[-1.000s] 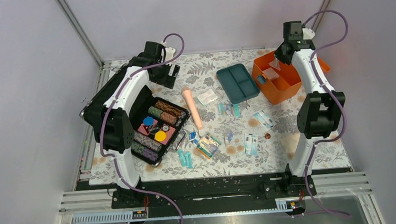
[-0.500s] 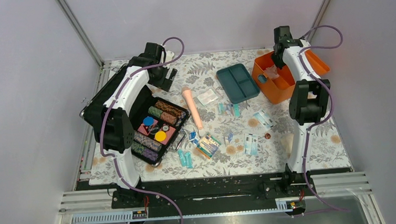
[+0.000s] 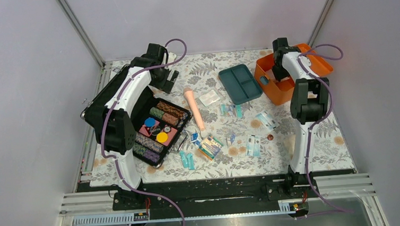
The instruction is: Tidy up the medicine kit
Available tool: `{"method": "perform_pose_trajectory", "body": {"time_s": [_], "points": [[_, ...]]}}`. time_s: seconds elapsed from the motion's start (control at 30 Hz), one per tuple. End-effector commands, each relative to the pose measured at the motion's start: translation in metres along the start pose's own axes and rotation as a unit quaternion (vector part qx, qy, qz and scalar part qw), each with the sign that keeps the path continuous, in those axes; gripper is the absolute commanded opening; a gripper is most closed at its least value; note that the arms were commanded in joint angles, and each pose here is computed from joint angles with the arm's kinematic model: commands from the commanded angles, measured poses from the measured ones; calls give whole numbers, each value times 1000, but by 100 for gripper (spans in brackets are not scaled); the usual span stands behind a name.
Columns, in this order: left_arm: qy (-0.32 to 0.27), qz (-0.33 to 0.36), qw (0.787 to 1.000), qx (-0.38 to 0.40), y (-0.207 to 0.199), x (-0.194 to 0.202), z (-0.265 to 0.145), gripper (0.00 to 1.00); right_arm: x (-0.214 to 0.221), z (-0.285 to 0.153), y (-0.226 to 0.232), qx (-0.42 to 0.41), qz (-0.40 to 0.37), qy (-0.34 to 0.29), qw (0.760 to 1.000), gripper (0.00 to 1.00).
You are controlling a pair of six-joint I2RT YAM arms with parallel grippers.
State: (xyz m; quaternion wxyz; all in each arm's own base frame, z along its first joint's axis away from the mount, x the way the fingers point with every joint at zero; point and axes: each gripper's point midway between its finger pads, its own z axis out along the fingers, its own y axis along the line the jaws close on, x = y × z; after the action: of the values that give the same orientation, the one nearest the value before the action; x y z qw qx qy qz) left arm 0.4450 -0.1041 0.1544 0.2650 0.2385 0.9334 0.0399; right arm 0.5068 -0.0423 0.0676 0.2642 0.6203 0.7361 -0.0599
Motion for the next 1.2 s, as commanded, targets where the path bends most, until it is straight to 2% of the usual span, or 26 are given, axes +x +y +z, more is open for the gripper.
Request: {"method": "perform_pose_trajectory", "body": {"time_s": [0.0, 0.1, 0.17, 0.43, 0.53, 0.57, 0.63, 0.67, 0.73, 0.8, 0.83, 0.9, 1.0, 1.07, 1.17], "points": [[-14, 15, 999, -28, 6, -10, -13, 88, -6, 2, 27, -27, 15, -18, 999, 6], [-16, 23, 999, -27, 2, -12, -13, 89, -10, -2, 36, -43, 6, -20, 999, 26], [-17, 22, 999, -24, 1, -14, -12, 89, -13, -10, 37, -51, 0, -21, 998, 35], [-47, 5, 999, 10, -11, -35, 0, 89, -43, -75, 24, -102, -77, -46, 991, 39], [-74, -1, 997, 25, -17, -47, 4, 89, -52, -111, 26, -162, -159, -50, 973, 49], [-82, -3, 996, 30, -19, -50, 6, 89, -50, -122, 28, -190, -204, -46, 959, 52], [-95, -5, 995, 34, -20, -56, 9, 89, -45, -147, 32, -264, -325, -43, 907, 53], [-105, -7, 993, 45, -24, -60, 9, 89, -40, -156, 29, -290, -350, -31, 890, 53], [-117, -12, 992, 51, -27, -65, 10, 89, -26, -173, 13, -345, -428, 2, 835, 56], [-129, -21, 990, 55, -28, -70, 8, 88, -2, -191, -17, -398, -513, 49, 759, 57], [-135, -23, 989, 57, -29, -71, 6, 88, 16, -202, -38, -430, -558, 85, 705, 58], [-146, -27, 987, 61, -31, -72, 3, 88, 35, -205, -92, -430, -625, 131, 638, 56], [-155, -28, 985, 64, -33, -67, 0, 88, 52, -191, -171, -396, -708, 173, 558, 55], [-157, -26, 985, 62, -33, -63, -1, 88, 57, -173, -220, -370, -760, 181, 503, 56], [-155, -23, 986, 59, -34, -57, 1, 88, 59, -143, -274, -329, -817, 182, 438, 56]]}}
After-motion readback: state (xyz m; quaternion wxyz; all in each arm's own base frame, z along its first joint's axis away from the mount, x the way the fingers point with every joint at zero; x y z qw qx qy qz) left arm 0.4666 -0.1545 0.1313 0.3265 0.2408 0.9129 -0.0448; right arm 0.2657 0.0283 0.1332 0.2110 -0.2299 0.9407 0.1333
